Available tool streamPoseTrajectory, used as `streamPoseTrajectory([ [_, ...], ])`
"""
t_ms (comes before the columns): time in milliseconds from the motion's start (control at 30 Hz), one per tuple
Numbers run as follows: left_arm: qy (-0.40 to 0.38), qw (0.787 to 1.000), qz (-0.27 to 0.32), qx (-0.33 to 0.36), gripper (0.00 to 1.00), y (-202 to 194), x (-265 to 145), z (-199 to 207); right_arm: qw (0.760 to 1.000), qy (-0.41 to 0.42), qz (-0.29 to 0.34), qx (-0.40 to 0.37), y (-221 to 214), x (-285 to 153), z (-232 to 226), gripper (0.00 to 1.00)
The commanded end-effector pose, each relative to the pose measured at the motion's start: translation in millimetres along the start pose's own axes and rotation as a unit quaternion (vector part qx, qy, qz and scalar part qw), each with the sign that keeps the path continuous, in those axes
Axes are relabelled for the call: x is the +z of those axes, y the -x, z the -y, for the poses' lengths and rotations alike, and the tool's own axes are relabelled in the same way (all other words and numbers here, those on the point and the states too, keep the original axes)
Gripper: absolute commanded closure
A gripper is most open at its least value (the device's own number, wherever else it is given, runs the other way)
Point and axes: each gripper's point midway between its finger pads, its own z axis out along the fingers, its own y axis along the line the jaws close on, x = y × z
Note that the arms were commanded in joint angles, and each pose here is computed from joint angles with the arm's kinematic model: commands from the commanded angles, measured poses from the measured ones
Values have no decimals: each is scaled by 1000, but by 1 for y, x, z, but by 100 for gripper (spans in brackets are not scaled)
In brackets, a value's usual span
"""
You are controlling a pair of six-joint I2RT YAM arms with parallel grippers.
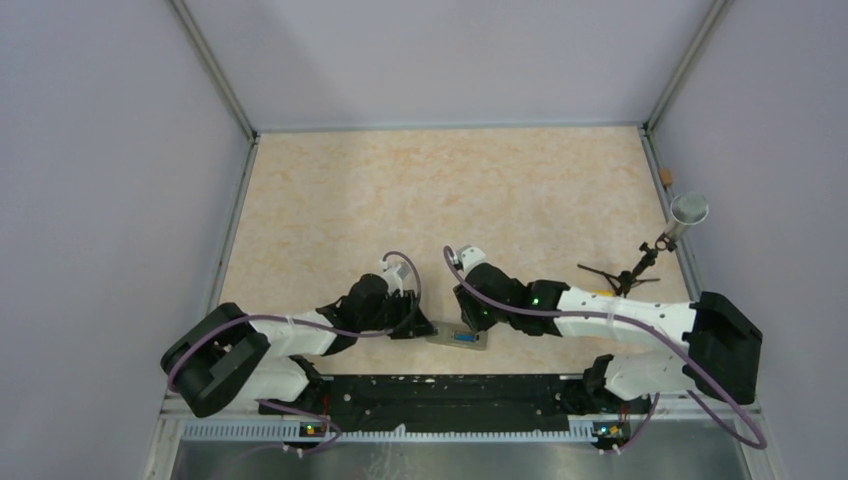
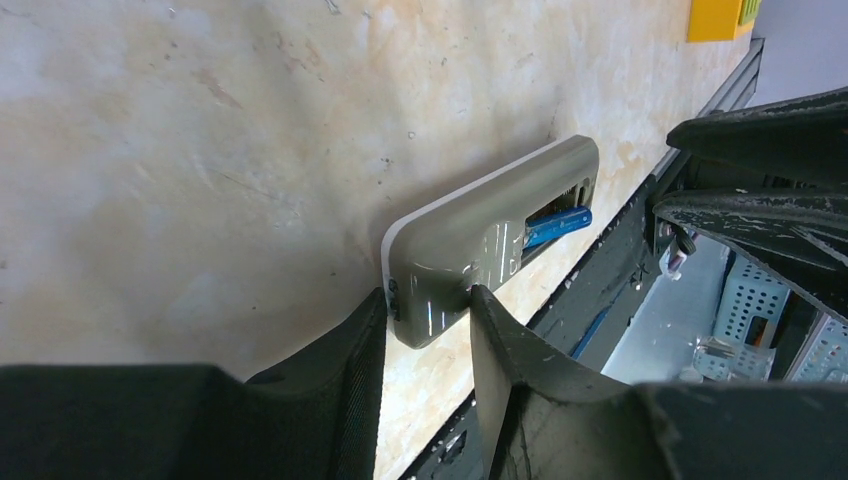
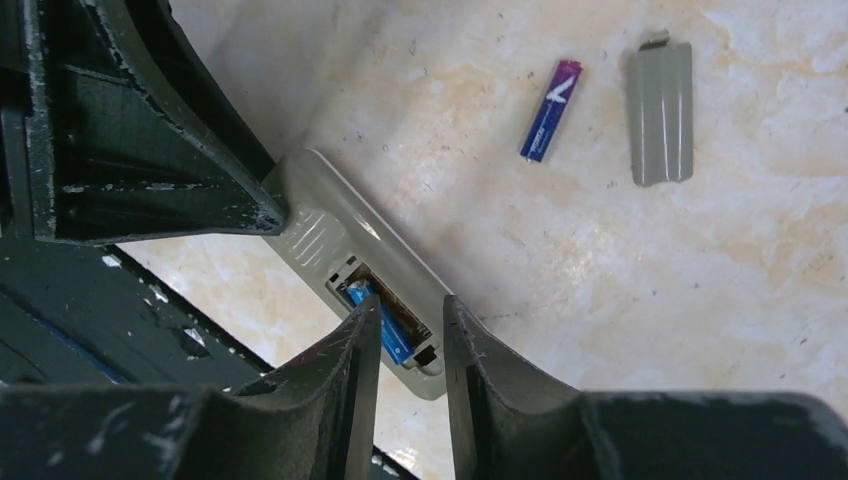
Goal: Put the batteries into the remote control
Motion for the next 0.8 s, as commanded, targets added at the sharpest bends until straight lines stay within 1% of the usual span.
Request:
streamPoseTrajectory([
  [0, -9, 1000, 6, 3, 63, -4, 1, 8, 999, -2, 10, 40, -3, -10, 4, 71],
  [100, -10, 1000, 6, 4, 64, -7, 1, 10, 998, -14, 3, 58, -10, -12, 10, 69],
  [333, -11, 1000, 4, 4, 64, -10, 2, 14, 996, -25, -31, 82, -29, -12, 13, 69],
  [533, -10, 1000, 2, 2, 64, -10, 3, 16, 994, -20, -35, 102, -35, -15, 12, 69],
  [767, -11, 1000, 2, 0, 61, -8, 4, 18, 992, -16, -40, 120, -40, -13, 10, 69],
])
